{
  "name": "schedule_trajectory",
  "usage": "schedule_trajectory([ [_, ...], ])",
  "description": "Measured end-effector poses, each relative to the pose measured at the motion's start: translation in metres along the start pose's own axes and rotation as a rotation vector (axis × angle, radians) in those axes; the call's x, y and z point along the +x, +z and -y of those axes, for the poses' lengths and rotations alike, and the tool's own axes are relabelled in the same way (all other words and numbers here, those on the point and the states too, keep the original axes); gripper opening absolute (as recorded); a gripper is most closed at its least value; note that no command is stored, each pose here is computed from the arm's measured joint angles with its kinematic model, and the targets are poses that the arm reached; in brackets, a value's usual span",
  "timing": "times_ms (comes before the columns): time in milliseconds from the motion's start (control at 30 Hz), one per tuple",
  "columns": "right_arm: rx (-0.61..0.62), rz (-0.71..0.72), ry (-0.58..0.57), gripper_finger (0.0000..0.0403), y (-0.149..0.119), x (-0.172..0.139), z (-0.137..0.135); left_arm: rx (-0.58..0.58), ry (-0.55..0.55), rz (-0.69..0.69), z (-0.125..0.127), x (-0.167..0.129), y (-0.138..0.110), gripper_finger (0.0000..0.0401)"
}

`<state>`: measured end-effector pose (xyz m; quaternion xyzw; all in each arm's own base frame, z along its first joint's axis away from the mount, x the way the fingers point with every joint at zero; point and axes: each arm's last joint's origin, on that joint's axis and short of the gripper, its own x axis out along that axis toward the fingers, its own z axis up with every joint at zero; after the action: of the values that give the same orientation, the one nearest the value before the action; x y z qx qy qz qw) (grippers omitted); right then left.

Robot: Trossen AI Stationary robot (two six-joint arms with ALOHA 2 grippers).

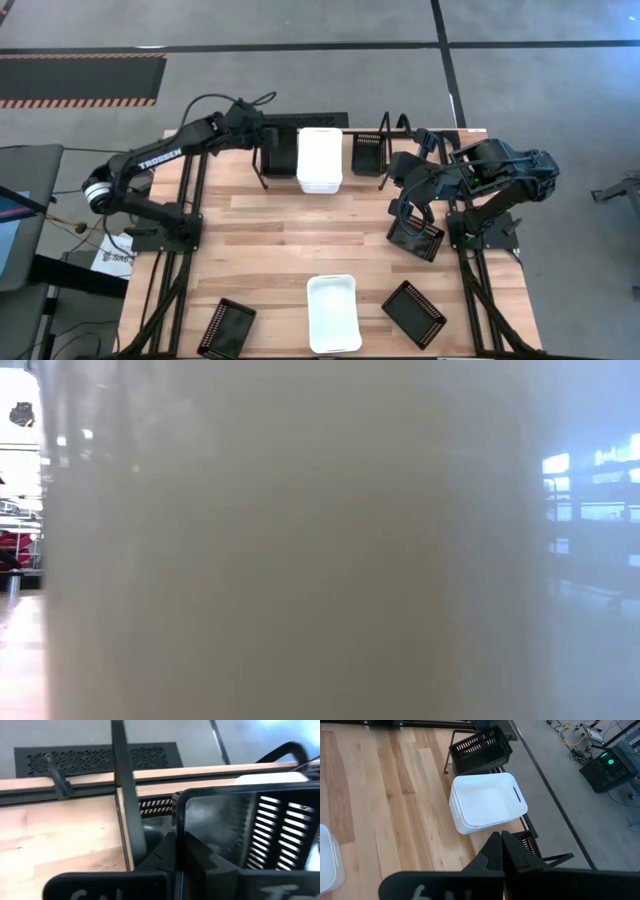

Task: Stack baskets on shelf by color
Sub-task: Stack the black bin on top of the left black bin on the shelf

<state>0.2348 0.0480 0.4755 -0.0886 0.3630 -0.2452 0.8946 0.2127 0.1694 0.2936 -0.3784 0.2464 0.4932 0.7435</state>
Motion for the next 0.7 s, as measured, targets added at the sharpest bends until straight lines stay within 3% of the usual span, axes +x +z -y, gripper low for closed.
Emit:
schedule_trajectory([
  [333,-0.004,-0.003,0.001,0.0001,0.0,0.0,0.0,-0.025,0.039,-0.1,-0.009,0.03,0.002,0.0],
  [700,-0.006,-0.003,0.001,0.0001,0.0,0.0,0.0,-0.018,0.047,-0.124,-0.012,0.035,0.003,0.0],
])
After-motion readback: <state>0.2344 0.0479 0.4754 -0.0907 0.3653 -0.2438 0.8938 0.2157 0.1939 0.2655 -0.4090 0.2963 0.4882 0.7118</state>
